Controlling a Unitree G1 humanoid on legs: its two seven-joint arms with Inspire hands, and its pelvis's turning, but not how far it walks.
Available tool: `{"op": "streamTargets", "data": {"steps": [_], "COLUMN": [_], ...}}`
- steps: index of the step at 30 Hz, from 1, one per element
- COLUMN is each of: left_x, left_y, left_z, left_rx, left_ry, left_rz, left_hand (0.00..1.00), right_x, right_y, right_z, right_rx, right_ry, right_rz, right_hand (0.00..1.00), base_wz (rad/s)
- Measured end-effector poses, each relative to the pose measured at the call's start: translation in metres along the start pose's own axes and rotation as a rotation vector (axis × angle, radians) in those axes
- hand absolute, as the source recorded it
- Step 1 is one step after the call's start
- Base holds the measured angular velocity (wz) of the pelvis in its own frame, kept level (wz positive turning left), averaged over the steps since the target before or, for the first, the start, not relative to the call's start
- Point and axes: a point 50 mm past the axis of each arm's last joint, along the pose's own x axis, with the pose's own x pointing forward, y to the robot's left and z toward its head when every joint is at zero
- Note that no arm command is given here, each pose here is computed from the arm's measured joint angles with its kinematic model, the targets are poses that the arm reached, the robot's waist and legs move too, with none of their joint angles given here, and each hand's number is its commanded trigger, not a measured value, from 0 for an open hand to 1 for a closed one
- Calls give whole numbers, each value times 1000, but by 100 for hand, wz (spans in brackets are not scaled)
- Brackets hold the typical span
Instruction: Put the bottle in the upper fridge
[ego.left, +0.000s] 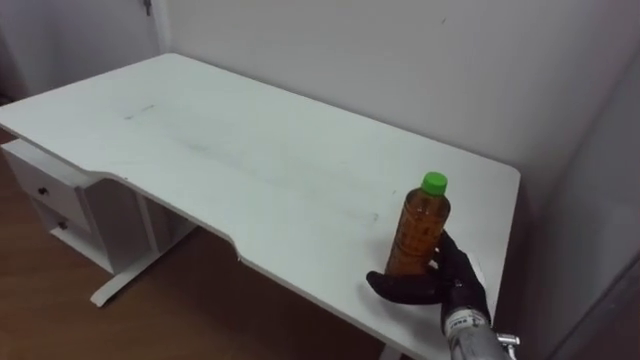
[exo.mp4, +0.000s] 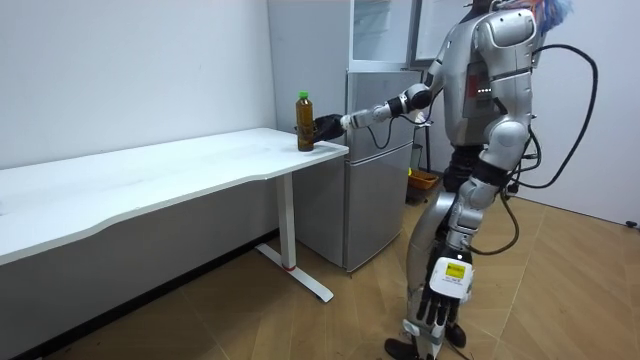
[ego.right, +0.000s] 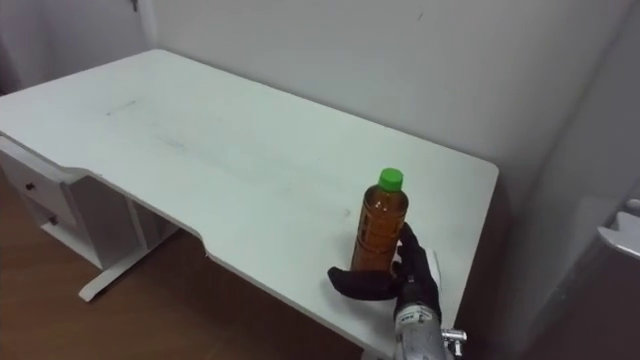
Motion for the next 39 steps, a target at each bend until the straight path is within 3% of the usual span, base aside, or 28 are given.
{"op": "streamTargets", "data": {"steps": [13,39], "left_x": [-1,0], "left_y": [-7,-4], "left_z": [3,6], "left_rx": [-72,-56], "left_ry": [2,-13], "left_rz": [-18,-14], "left_hand": [0,0], "right_x": [-1,-2], "right_y": [-9,-14], "right_z": [2,0], "right_rx": [-13,24], "right_ry": [-17,11], "right_rz": [-185,-280], "right_hand": [0,0], "base_wz": [6,2]}}
